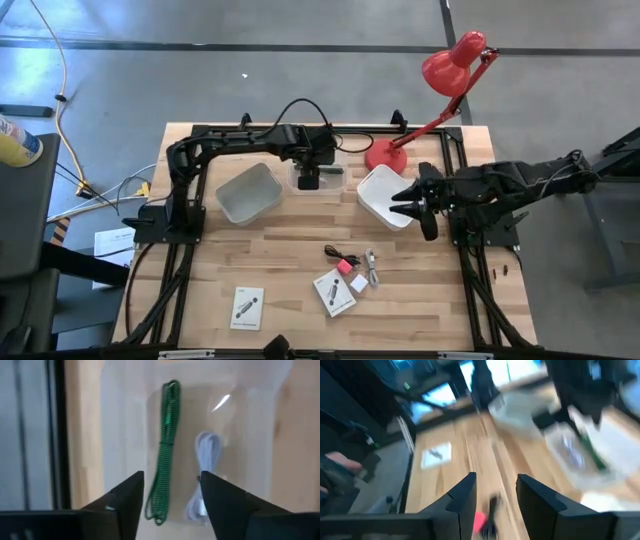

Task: Pick and place items into bin
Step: Put the white charger cable into the transparent bin

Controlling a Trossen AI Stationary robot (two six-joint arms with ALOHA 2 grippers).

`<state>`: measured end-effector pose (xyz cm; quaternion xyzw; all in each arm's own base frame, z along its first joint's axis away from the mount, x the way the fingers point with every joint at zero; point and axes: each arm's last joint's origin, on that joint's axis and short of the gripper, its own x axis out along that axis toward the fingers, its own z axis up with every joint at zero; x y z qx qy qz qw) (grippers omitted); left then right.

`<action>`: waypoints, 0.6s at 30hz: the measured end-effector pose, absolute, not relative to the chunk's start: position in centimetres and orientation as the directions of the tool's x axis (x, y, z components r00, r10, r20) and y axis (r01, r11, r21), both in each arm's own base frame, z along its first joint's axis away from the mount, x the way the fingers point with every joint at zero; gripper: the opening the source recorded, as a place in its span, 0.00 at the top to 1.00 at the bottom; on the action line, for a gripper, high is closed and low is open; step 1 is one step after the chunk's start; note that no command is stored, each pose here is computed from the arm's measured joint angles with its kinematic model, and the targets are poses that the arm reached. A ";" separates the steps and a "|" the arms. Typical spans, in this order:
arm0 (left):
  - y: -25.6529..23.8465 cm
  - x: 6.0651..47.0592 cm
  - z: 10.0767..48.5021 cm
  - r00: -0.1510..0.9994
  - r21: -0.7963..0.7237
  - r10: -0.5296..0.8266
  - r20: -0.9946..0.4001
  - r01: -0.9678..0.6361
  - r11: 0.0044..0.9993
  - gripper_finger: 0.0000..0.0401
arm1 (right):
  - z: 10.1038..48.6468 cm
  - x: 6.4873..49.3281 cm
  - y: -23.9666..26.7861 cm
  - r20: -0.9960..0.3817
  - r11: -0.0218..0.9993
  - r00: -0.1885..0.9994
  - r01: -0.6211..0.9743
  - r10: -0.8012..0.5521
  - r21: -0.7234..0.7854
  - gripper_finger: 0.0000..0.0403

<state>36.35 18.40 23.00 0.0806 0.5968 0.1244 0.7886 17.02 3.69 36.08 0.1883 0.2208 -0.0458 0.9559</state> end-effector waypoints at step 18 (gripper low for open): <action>6.7 36.3 34.3 0.359 0.219 0.091 -0.929 0.335 0.917 0.53 | 29.0 21.7 9.3 -0.783 0.859 0.622 0.393 0.014 0.328 0.68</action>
